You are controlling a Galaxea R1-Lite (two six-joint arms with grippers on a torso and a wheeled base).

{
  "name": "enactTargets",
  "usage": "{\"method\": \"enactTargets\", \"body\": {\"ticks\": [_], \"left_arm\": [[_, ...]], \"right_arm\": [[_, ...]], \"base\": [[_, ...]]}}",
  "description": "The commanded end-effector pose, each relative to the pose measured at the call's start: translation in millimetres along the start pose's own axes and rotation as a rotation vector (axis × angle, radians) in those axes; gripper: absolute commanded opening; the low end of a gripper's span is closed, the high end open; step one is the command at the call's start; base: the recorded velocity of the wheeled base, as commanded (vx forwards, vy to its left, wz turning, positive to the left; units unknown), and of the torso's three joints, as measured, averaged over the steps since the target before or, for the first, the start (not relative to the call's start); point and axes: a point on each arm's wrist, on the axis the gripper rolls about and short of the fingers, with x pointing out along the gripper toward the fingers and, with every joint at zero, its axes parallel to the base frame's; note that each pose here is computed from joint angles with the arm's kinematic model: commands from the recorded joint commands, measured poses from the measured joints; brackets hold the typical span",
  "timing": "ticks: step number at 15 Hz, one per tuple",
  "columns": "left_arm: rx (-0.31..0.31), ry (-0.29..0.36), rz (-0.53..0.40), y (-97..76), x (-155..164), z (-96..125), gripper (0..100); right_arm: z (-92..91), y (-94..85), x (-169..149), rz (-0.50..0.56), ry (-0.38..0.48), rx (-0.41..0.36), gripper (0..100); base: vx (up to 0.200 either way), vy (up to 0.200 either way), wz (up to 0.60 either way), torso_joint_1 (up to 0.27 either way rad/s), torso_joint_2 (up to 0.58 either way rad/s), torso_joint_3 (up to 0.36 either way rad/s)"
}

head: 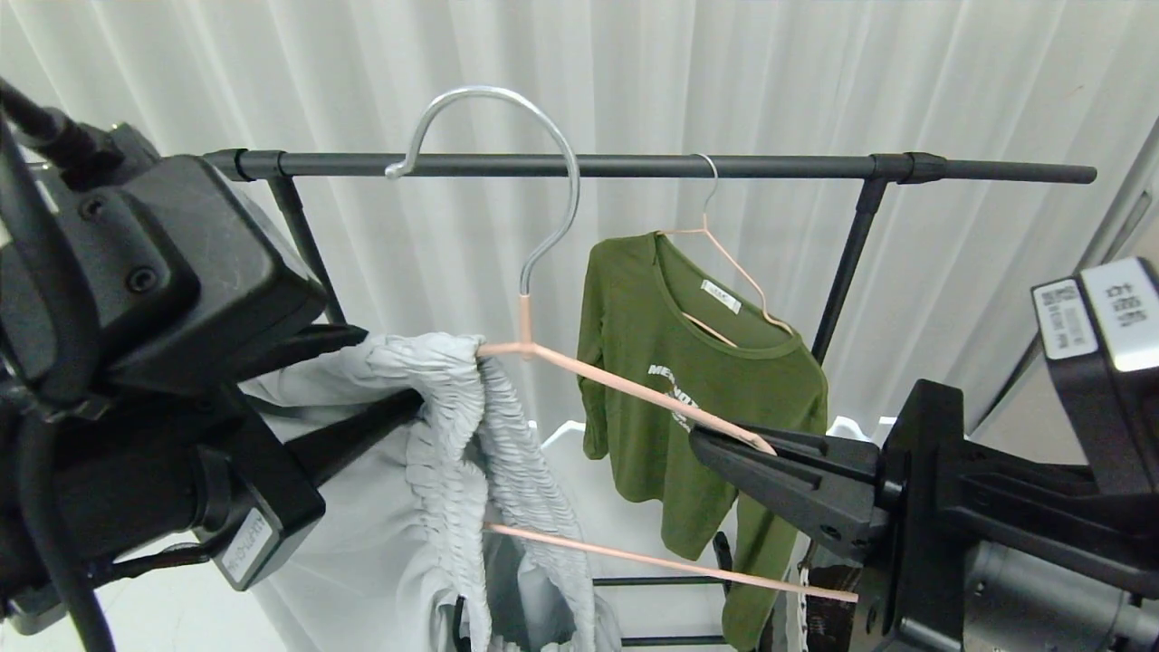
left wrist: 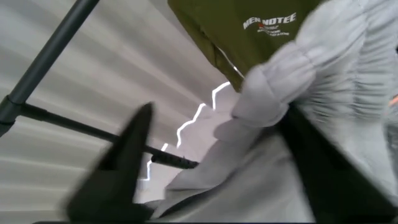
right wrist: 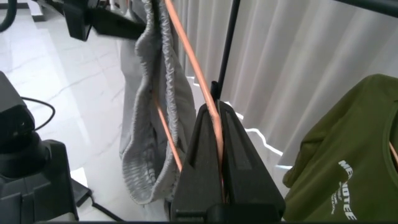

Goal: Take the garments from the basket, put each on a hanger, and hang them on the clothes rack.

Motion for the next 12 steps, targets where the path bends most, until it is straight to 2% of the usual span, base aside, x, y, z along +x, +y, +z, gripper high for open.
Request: {"method": "enactTargets", "body": {"ticks": [1, 5, 11, 12], "left_arm": [[0.000, 0.002, -0.004, -0.3, 0.6, -0.9, 0], [0.000, 0.008, -0.003, -0.4, 1.4, -2.3, 0], [-0.009, 0.055, 0.042, 6.6, 6.4, -8.8, 0], [-0.009, 0.053, 0.042, 6.8, 6.0, -8.8, 0]], "right_arm": [[-0.4, 0.0, 0.4, -0.002, 0.004, -0.001, 0], [-0.8, 0.0, 0.7, -0.003, 0.005, -0.001, 0], [-2.2, -2.3, 2.3, -0.016, 0.013, 0.000, 0], [-1.8, -2.4, 2.4, -0.018, 0.012, 0.000, 100]], "base": [[0.000, 0.000, 0.00, 0.000, 0.00, 0.000], [0.000, 0.000, 0.00, 0.000, 0.00, 0.000], [0.000, 0.000, 0.00, 0.000, 0.00, 0.000], [0.000, 0.000, 0.00, 0.000, 0.00, 0.000]]}}
